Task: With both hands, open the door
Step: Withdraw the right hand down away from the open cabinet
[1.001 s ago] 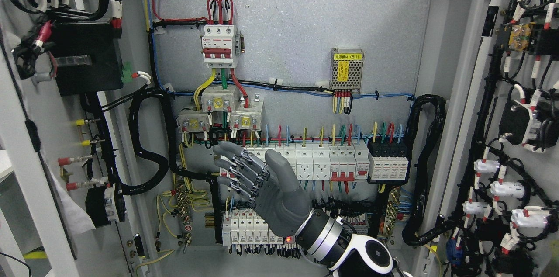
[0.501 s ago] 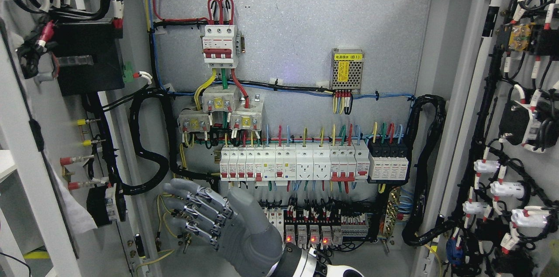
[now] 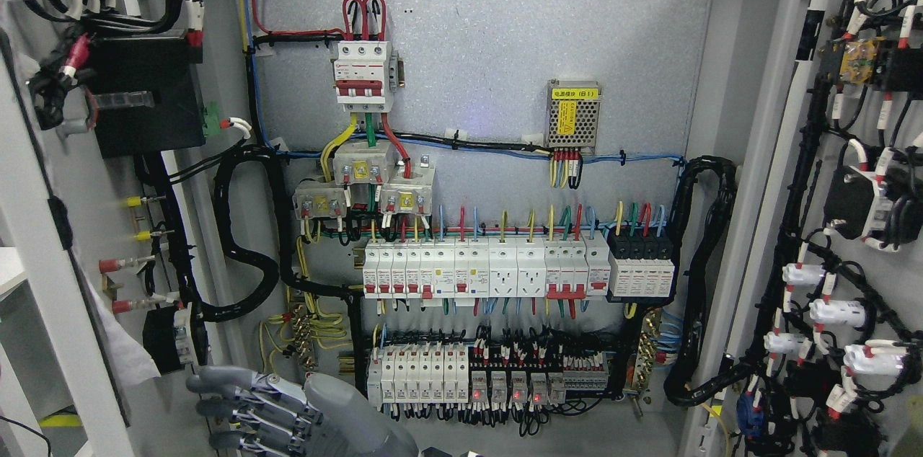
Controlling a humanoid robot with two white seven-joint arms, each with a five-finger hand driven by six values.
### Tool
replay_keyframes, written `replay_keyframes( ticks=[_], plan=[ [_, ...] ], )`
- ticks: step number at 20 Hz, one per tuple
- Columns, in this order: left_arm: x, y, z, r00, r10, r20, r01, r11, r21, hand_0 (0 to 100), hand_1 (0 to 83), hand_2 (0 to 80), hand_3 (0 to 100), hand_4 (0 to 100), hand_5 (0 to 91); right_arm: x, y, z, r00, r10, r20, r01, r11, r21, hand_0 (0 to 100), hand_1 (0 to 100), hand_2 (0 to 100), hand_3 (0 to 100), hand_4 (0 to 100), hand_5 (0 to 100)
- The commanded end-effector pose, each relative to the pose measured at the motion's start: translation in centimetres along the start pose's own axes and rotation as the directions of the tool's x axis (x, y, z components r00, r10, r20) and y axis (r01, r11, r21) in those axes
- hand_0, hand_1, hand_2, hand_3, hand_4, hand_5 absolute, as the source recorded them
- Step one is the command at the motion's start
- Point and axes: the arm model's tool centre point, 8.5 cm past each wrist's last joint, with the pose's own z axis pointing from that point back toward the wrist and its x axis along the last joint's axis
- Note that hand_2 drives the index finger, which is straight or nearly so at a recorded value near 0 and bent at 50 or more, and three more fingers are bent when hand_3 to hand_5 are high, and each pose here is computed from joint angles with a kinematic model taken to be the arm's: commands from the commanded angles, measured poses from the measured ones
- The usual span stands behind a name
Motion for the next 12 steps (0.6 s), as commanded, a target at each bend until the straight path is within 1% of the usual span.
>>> replay_keyframes(
  ticks=[1,3,8,12],
  plan=[
    [0.0,0.3,0.0,1.0,-0.001,0.0,0.001,1.0,0.005,30,0.0,2.7,3,4,0.0,-1.6,2.0,-1.5,0.998,-0.003,-0.061,0.008,0.997,0.083,22,0,0,0,0,0],
    [0.1,0.4,0.0,1.0,-0.001,0.003,0.001,1.0,0.004,30,0.0,2.7,3,4,0.0,-2.0,2.4,-1.7,0.997,-0.001,-0.074,0.008,0.995,0.097,22,0,0,0,0,0],
    [0.0,0.4,0.0,1.0,0.001,0.001,-0.001,1.0,0.004,30,0.0,2.7,3,4,0.0,-2.9,2.4,-2.0,0.994,0.0,-0.111,0.012,0.994,0.108,22,0,0,0,0,0],
    [-0.6,0.4,0.1,1.0,0.004,-0.01,-0.004,1.0,0.005,30,0.0,2.8,3,4,0.0,-2.5,2.3,-2.5,0.993,0.021,-0.119,-0.006,0.992,0.122,22,0,0,0,0,0]
  ],
)
